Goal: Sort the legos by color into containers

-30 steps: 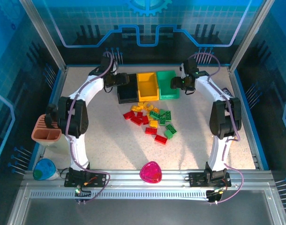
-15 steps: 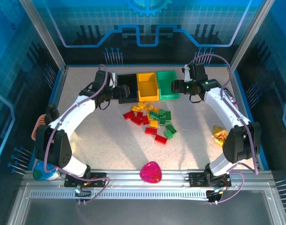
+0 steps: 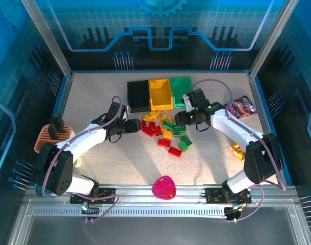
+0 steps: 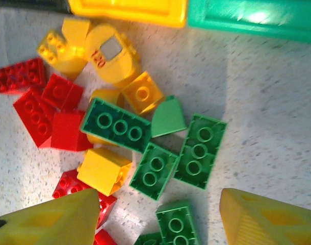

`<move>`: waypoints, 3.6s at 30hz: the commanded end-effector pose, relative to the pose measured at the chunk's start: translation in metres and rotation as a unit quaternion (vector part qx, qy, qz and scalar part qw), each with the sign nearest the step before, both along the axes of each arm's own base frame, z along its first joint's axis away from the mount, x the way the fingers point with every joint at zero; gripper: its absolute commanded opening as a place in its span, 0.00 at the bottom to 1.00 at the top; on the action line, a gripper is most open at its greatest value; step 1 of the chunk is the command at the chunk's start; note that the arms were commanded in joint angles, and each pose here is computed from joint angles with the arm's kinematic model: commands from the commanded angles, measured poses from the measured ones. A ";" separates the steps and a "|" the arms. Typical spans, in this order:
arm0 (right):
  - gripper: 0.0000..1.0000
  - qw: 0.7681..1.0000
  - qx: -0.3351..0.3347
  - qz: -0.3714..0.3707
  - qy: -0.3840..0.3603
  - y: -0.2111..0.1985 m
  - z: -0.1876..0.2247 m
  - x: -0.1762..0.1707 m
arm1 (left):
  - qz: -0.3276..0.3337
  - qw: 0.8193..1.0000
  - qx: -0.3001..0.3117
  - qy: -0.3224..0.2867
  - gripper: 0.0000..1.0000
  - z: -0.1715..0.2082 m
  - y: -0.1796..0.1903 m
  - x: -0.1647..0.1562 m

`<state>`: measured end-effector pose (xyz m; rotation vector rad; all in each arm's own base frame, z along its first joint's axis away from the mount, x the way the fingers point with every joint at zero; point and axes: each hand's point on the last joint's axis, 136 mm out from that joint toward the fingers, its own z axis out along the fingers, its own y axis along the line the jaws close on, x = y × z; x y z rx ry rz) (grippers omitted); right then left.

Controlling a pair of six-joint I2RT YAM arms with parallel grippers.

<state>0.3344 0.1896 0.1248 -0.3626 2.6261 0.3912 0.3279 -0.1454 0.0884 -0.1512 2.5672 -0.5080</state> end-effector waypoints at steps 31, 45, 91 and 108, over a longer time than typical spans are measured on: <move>0.70 0.983 -0.171 0.055 0.023 0.080 -0.070 0.024 | 0.028 0.998 -0.042 -0.038 0.71 -0.002 0.012 -0.039; 0.29 0.982 -0.184 0.032 0.006 0.074 -0.062 0.027 | 0.032 0.998 -0.040 -0.047 0.71 0.000 0.015 -0.038; 0.72 0.989 0.013 -0.105 -0.104 -0.008 0.070 0.203 | -0.046 0.995 -0.048 -0.073 0.71 0.026 -0.019 -0.062; 0.78 0.987 0.061 -0.047 -0.141 -0.021 0.072 0.058 | -0.277 0.959 -0.005 -0.064 0.74 0.016 -0.113 -0.084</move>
